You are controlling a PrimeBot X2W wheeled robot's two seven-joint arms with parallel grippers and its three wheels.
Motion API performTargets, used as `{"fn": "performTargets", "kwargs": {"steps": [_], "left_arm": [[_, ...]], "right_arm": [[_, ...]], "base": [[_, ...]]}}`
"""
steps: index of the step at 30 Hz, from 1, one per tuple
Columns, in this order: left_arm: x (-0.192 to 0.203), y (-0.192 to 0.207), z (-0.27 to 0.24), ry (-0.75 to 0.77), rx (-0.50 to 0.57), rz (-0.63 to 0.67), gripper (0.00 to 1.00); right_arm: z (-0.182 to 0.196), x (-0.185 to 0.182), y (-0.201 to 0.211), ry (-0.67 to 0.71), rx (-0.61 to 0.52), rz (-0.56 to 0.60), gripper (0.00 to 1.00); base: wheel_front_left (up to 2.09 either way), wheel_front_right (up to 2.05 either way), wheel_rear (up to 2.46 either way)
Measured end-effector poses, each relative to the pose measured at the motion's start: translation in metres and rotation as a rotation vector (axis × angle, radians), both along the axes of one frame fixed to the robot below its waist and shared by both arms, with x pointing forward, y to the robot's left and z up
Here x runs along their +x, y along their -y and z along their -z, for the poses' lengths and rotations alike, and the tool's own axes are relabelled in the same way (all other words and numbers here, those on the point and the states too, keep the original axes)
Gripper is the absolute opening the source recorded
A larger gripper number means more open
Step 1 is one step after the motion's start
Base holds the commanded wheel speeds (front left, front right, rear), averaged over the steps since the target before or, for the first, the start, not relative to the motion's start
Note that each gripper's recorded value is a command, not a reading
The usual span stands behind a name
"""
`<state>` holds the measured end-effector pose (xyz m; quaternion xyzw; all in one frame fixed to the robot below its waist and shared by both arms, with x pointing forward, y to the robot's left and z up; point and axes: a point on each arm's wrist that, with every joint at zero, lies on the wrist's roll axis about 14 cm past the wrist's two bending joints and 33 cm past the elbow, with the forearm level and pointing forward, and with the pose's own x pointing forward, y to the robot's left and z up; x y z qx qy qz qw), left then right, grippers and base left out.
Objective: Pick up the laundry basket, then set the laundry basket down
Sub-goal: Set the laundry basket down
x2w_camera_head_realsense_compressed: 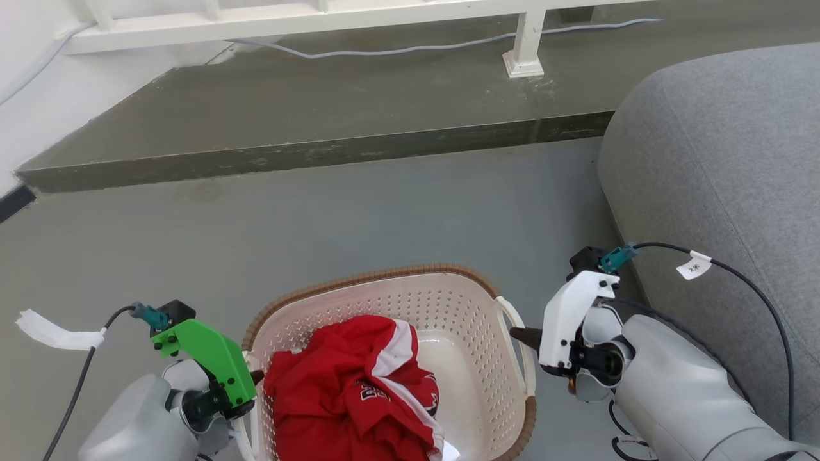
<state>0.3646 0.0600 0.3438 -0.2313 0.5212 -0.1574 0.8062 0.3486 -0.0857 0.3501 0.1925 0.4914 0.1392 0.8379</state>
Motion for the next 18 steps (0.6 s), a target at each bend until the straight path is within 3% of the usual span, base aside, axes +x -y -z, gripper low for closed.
{"fn": "performTargets", "kwargs": {"steps": [18], "left_arm": [[0.018, 0.003, 0.019, -0.011, -0.006, -0.005, 0.00]], "right_arm": [[0.023, 0.011, 0.000, -0.038, -0.001, 0.028, 0.00]], "base": [[0.00, 0.00, 0.00]]}}
